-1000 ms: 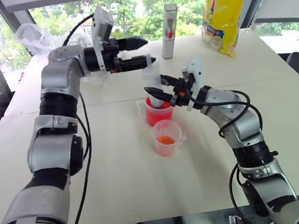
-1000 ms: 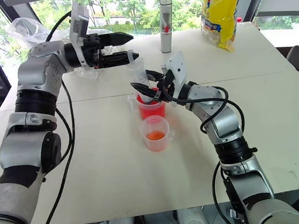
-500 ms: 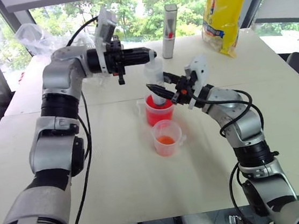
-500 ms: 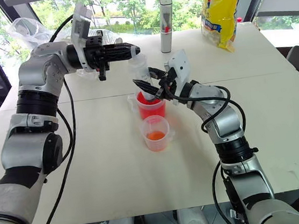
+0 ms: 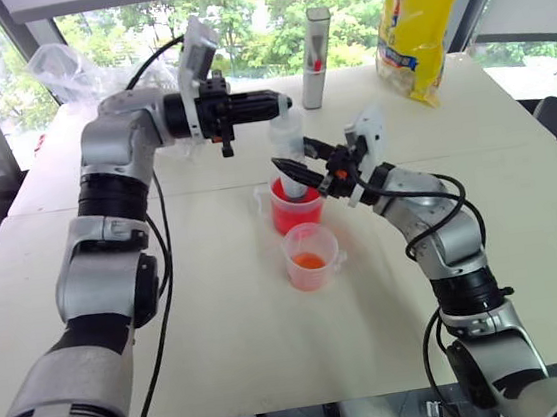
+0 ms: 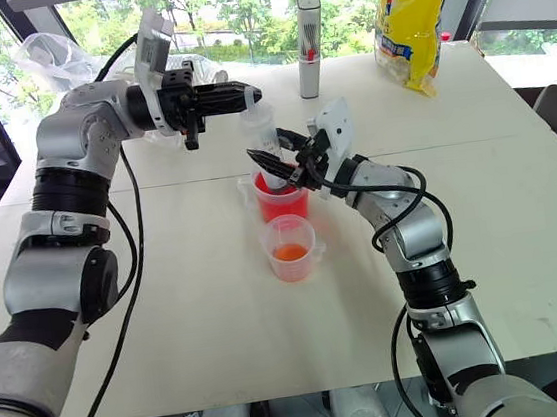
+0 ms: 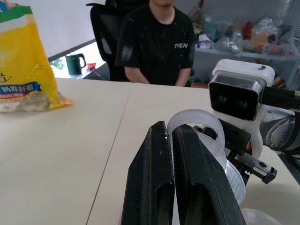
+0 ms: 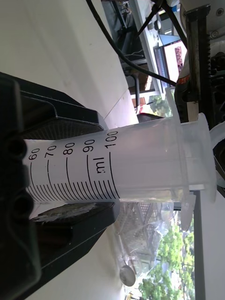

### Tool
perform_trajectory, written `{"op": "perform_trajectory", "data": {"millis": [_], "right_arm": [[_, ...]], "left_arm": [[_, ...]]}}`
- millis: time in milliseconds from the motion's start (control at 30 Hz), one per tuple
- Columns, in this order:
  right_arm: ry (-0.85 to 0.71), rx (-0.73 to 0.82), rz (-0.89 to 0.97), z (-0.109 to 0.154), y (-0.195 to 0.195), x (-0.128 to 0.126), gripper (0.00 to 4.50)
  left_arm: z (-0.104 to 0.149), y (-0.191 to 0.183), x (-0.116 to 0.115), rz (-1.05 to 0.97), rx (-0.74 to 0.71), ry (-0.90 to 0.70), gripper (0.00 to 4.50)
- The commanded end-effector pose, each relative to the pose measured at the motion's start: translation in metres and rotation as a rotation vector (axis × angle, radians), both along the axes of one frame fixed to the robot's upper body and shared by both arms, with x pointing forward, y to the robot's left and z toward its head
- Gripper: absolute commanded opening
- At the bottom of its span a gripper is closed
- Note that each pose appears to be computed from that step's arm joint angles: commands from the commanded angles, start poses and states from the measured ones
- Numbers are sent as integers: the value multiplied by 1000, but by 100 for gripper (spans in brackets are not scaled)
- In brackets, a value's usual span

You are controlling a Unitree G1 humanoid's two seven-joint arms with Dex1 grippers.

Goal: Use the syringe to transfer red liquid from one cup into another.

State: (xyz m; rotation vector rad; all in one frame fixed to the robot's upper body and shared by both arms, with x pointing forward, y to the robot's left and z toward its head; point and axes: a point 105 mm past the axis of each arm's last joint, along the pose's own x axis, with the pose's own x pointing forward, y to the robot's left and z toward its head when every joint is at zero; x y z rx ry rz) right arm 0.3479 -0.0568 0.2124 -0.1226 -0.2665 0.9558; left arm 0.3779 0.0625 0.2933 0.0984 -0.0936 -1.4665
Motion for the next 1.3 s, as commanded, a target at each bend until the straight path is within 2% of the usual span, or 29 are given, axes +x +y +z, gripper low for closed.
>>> {"op": "perform_trajectory", "data": {"millis": [33, 500, 833, 867, 900, 933, 1167, 1300], "right_arm": [[12, -28, 60, -11, 14, -7, 148], [28, -35, 43, -22, 14, 1, 148], [13, -31, 49, -17, 15, -1, 148], [6, -30, 51, -14, 15, -2, 148], [2, -29, 52, -13, 15, -3, 148], [-3, -28, 54, -11, 15, -3, 148], [-43, -19, 54, 5, 14, -5, 148], [-81, -13, 50, 18, 13, -6, 148]], "left_arm": [[49, 5, -4, 36, -106, -128, 2], [67, 4, -4, 54, -156, -161, 2], [55, 3, -3, 53, -109, -150, 2], [51, 3, -3, 56, -90, -147, 49], [49, 3, -2, 58, -79, -146, 63], [46, 3, -2, 57, -72, -140, 97], [37, 7, -2, 70, -48, -135, 443], [38, 26, 3, 131, -37, -156, 447]]}}
